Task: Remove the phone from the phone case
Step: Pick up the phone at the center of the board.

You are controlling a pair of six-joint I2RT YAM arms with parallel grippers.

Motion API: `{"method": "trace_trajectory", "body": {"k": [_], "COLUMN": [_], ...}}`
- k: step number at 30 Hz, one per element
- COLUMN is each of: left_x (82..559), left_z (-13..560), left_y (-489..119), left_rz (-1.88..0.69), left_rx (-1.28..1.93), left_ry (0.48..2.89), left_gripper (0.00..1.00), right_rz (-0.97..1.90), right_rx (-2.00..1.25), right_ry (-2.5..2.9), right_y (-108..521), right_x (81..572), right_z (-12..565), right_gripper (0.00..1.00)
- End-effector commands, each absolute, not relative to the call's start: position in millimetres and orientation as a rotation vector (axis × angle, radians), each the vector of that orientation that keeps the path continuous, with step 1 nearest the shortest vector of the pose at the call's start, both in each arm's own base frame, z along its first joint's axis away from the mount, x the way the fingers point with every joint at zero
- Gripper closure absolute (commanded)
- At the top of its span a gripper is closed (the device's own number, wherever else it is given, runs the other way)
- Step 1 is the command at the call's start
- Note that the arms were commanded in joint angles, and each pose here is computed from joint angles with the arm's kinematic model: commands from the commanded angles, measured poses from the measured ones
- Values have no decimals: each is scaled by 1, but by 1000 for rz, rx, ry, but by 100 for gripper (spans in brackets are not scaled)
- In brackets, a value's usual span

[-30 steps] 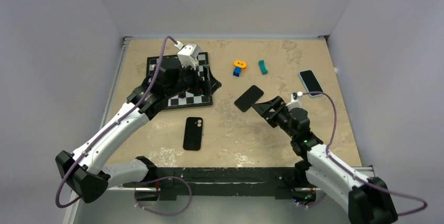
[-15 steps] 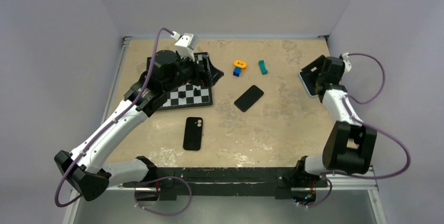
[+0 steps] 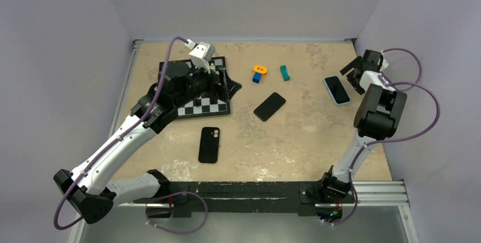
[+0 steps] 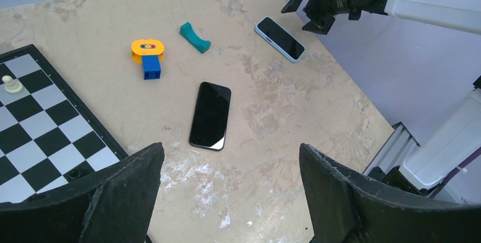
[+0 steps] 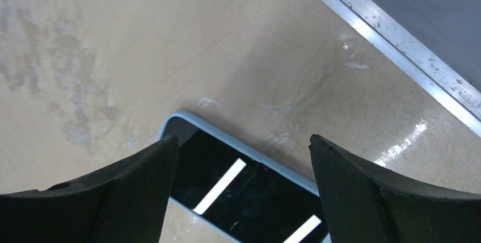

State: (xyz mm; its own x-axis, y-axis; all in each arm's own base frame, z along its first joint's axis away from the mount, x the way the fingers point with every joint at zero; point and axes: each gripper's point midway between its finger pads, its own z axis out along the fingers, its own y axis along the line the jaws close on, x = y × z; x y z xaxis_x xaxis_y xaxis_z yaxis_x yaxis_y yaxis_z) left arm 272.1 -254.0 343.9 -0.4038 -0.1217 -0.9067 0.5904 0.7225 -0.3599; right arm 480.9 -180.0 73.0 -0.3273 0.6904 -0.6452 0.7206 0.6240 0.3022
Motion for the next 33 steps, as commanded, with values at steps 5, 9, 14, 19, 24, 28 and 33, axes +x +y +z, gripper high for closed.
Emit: {"method": "trace_trajectory", "body": {"k": [5, 9, 14, 19, 24, 28, 33], "left_x": [273, 274, 276, 278, 278, 279, 279], "left_z": [357, 355, 352, 351, 348, 348, 347], "left_y": [-257, -259, -260, -258, -263, -261, -262], "left_rz": [-828, -845, -854, -835, -858, -858, -865], "left_rx": [390, 390, 387, 384, 390, 383, 385], "left_ry": [1771, 1780, 1791, 1794, 1805, 1804, 1810], "left_gripper": [8, 8, 9, 9, 9, 9, 9], "right_rz": [9, 81, 146, 173, 227, 333, 231], "right_rx": [1057, 1019, 980, 944, 913, 905, 862], "right_ry": [2158, 2233, 2299, 2305, 2305, 2291, 2296], "right_y": [-177, -165, -153, -147, -137, -114, -110], "right_x": [478, 480, 477, 473, 469, 464, 449], "right_z": [64, 56, 44, 49, 59, 68, 79], "right_gripper": [15, 23, 26, 19, 21, 21, 11]}}
